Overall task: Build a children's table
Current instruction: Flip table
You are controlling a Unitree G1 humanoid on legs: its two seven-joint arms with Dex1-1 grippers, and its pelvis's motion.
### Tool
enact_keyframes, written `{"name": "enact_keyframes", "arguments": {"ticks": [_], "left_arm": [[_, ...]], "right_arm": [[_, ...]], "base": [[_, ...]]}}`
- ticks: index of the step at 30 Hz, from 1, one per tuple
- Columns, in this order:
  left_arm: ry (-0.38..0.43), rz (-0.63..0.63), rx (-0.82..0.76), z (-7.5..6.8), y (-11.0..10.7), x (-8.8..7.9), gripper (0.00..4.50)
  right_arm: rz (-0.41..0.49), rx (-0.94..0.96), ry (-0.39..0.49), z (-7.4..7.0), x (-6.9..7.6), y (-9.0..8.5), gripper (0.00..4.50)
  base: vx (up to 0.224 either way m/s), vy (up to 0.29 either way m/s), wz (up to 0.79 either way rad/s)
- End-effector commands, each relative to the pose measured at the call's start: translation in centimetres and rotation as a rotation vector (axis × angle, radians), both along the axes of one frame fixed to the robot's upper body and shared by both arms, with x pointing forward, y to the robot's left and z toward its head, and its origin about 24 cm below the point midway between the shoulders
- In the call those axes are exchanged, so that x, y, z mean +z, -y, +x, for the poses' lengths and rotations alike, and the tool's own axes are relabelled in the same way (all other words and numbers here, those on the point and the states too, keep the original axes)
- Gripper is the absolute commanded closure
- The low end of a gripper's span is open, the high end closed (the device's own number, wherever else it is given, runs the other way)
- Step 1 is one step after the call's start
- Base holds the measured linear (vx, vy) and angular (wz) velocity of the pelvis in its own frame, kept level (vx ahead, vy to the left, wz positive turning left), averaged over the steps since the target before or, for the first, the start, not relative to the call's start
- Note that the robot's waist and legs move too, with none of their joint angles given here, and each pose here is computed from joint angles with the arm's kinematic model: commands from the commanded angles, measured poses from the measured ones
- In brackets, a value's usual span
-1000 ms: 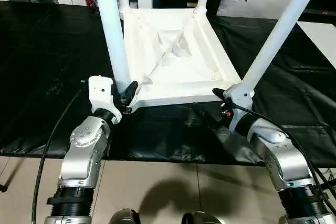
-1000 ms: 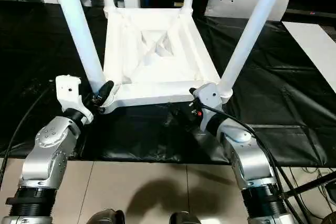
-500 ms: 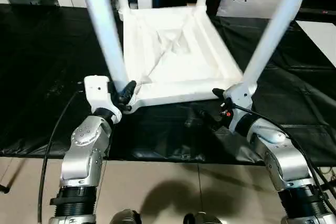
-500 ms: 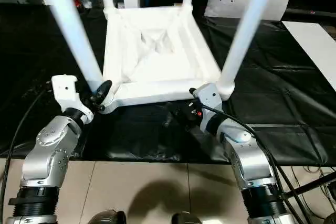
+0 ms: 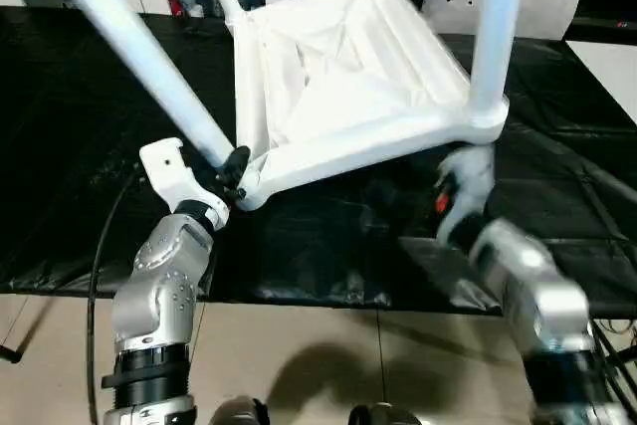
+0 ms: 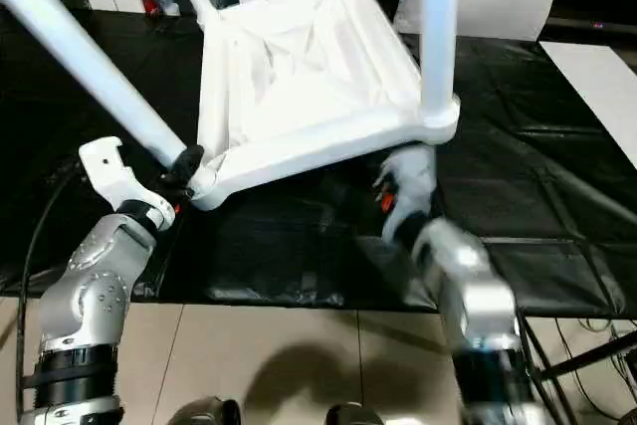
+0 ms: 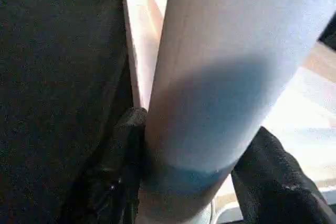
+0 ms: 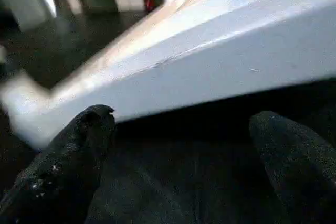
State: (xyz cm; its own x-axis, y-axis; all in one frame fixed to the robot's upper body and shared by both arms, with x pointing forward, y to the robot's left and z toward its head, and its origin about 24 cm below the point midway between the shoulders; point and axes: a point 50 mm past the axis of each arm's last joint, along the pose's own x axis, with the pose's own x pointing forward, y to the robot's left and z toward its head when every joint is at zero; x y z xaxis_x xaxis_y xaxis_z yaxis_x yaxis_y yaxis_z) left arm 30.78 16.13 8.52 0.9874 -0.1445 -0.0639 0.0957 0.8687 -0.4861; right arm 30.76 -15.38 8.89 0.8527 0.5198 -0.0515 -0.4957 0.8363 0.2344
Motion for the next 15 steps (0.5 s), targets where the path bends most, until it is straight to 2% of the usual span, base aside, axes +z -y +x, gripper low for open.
{"name": "enact_keyframes", "arguments": {"ticks": [1, 9, 10, 12, 14, 15], "left_arm": [[-0.078, -0.166, -0.068, -0.2, 1.7, -1.2, 2.46], [-0.094, -0.198, -0.126, -0.3, 2.9, -1.0, 2.46], [-0.095, -0.200, -0.138, -0.3, 3.1, -0.9, 2.46], [-0.095, -0.201, -0.140, -0.2, 3.1, -0.9, 2.46], [-0.095, -0.206, -0.148, -0.2, 3.3, -0.8, 2.46], [-0.096, -0.207, -0.149, -0.2, 3.3, -0.8, 2.46]], "right_arm": [[0.080, -0.024, -0.038, 0.2, 0.2, 0.4, 0.00], [0.147, -0.029, -0.073, 1.0, 0.2, -0.1, 0.00], [0.191, -0.022, -0.085, 1.4, 0.4, -0.5, 0.00], [0.209, -0.018, -0.087, 1.6, 0.4, -0.7, 0.00], [0.299, -0.020, -0.099, 2.5, 0.7, -1.5, 0.00], [0.315, -0.021, -0.103, 2.6, 0.8, -1.6, 0.00]], "base": [[0.000, 0.000, 0.00], [0.000, 0.000, 0.00], [0.000, 0.000, 0.00], [0.000, 0.000, 0.00], [0.000, 0.000, 0.00], [0.000, 0.000, 0.00]]}}
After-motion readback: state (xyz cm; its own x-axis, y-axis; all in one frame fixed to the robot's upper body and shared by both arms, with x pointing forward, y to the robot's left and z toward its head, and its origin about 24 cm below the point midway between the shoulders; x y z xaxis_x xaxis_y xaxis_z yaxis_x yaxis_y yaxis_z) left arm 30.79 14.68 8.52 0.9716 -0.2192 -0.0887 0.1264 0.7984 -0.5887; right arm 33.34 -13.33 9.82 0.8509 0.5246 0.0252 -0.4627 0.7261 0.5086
